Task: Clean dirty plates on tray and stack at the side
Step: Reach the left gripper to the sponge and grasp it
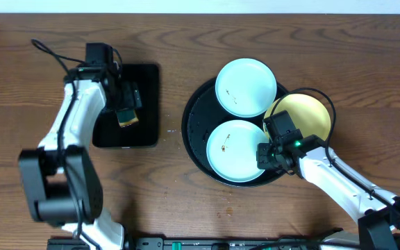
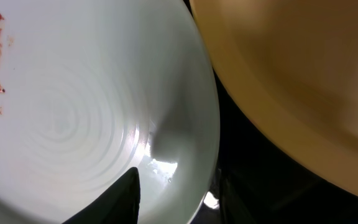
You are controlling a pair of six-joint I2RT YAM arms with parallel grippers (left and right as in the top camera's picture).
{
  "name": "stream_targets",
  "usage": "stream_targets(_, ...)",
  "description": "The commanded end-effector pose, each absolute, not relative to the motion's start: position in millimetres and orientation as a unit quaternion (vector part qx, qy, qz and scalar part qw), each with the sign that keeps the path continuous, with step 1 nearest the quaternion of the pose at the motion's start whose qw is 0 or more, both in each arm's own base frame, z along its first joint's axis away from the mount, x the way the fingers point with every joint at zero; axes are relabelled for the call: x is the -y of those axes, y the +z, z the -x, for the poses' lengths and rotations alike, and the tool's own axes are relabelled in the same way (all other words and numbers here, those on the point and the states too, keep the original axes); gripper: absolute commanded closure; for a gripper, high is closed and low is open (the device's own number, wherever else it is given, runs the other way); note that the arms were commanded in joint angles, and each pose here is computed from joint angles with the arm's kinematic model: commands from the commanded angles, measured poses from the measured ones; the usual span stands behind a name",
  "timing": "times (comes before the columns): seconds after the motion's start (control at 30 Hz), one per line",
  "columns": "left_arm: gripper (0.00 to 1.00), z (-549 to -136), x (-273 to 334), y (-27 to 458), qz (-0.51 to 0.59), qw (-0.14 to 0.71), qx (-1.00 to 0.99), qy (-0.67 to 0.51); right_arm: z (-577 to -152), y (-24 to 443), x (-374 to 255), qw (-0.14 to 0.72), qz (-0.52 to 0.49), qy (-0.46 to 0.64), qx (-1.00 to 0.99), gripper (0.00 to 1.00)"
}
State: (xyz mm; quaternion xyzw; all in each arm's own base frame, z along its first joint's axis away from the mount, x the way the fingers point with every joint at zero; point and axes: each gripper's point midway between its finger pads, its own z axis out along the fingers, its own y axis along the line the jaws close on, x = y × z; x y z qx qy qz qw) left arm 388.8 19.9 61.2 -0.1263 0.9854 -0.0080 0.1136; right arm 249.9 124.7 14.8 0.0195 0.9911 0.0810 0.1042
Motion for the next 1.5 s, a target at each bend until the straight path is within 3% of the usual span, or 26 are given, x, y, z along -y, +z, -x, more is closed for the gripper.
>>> stream_targets(0.0, 0.18, -391.3, -21.5, 42.5, 0.132, 0.093, -0.987, -0.002, -247.6, 11.5, -125.2, 0.101, -0.023, 0.076, -0.992, 0.60)
stream_targets(0.1, 0.45, -386.7, -20.7, 23.2, 0.131, 0.067, -0.989, -0.001, -247.8, 11.6, -125.3, 0.101, -0.023, 0.076, -0.992, 0.60)
stream_targets(0.13, 0.50, -385.2, -19.2, 18.7, 0.130, 0.059, -0.990, -0.003, -247.8, 11.5, -125.2, 0.101, -0.023, 0.076, -0.992, 0.60)
stream_targets(0.23, 0.50, -382.7, -11.2, 6.3, 0.129, 0.041, -0.990, -0.024, -248.0, 11.6, -125.3, 0.102, -0.023, 0.076, -0.992, 0.60)
stream_targets(0.27, 0.55, -382.2, -10.9, 4.2, 0.130, 0.039, -0.991, -0.025, -248.2, 11.6, -125.4, 0.102, -0.023, 0.076, -0.992, 0.60)
stream_targets(0.33, 0.76, -380.7, -11.0, 0.3, 0.130, 0.033, -0.991, -0.024, -248.6, 11.8, -125.6, 0.103, -0.023, 0.077, -0.991, 0.60)
stream_targets(0.43, 0.87, -381.0, -11.0, 0.7, 0.130, 0.034, -0.991, -0.024, -248.6, 11.8, -125.5, 0.103, -0.023, 0.077, -0.991, 0.59)
stream_targets(0.5, 0.84, -382.4, -11.2, 0.9, 0.130, 0.037, -0.991, -0.024, -248.6, 11.8, -125.5, 0.103, -0.023, 0.077, -0.991, 0.59)
stream_targets(0.53, 0.64, -384.4, -11.7, 1.1, 0.130, 0.041, -0.990, -0.024, -248.6, 11.8, -125.5, 0.103, -0.023, 0.077, -0.991, 0.59)
stream_targets(0.57, 0.30, -387.7, -12.1, 1.4, 0.130, 0.048, -0.990, -0.025, -248.6, 11.8, -125.5, 0.103, -0.023, 0.077, -0.991, 0.59)
stream_targets(0.6, 0.23, -391.8, -12.2, 1.8, 0.130, 0.056, -0.990, -0.025, -248.6, 11.8, -125.5, 0.103, -0.023, 0.077, -0.991, 0.59)
stream_targets(0.93, 0.18, -425.8, -14.3, 7.5, 0.127, 0.126, -0.983, -0.029, -249.0, 11.8, -125.1, 0.104, -0.021, 0.075, -0.992, 0.56)
stream_targets(1.07, 0.26, -425.5, -14.3, 6.9, 0.127, 0.126, -0.983, -0.029, -248.9, 11.8, -125.1, 0.104, -0.021, 0.075, -0.992, 0.56)
stream_targets(1.27, 0.26, -415.5, -13.9, -1.9, 0.128, 0.112, -0.985, -0.028, -245.8, 10.7, -123.7, 0.098, -0.022, 0.072, -0.992, 0.56)
stream_targets(1.47, 0.33, -413.1, -13.6, -3.7, 0.128, 0.109, -0.985, -0.028, -241.8, 7.0, -121.8, 0.092, -0.024, 0.070, -0.993, 0.56)
